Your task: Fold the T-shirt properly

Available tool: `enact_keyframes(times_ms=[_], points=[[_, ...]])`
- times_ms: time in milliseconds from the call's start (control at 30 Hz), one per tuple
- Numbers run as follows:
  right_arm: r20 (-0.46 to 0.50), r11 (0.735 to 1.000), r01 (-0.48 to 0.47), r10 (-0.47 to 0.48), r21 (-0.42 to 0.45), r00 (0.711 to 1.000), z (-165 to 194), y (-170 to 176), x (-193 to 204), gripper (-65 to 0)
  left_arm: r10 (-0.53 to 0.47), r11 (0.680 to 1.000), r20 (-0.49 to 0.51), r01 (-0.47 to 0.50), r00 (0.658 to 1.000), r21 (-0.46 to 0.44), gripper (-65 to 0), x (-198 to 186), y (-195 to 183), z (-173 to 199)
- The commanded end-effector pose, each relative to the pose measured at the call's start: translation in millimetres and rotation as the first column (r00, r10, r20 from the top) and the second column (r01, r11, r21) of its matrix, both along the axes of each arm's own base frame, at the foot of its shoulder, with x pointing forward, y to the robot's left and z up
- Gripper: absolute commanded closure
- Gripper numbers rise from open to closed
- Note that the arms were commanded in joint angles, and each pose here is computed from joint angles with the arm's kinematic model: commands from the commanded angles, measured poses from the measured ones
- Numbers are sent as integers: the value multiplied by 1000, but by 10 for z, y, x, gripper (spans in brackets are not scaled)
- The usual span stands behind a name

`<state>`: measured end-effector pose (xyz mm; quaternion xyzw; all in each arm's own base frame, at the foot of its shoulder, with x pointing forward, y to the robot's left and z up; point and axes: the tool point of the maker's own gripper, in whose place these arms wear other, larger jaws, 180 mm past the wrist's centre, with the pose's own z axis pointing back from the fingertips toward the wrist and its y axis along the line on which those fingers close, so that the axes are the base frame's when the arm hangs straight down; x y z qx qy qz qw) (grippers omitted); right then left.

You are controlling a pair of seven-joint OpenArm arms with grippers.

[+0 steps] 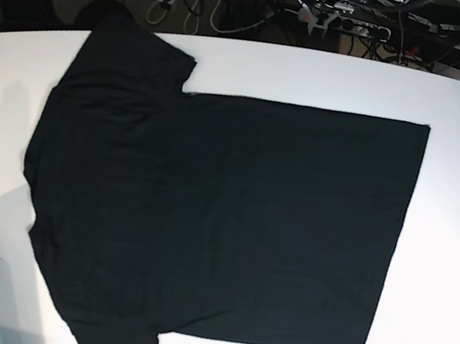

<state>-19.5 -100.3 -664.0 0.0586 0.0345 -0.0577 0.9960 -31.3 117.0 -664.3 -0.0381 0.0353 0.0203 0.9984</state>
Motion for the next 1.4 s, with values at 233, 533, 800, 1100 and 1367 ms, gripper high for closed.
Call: enact_keyframes(times_ms=[233,533,800,1100,1367], points=[[-6,1000,-2,2,26,1000,7,30,-37,-3,-1,1000,3,1,1000,7,-2,14,18,-2],[-5,1000,-2,2,26,1000,7,30,-27,-3,-1,1000,-20,1,1000,7,-2,-138,18,7],[-6,1000,-2,2,26,1000,7,30,-37,-3,-1,1000,-33,1,999,9,-2,-230,28,14],[-5,1000,-2,2,27,1000,7,40,-35,-3,-3,1000,-40,4,999,30,-2,-271,171,18],[-5,1000,-4,4,26,1000,7,30,-39,-3,3,999,-47,-1,999,39,-2,-332,223,25]])
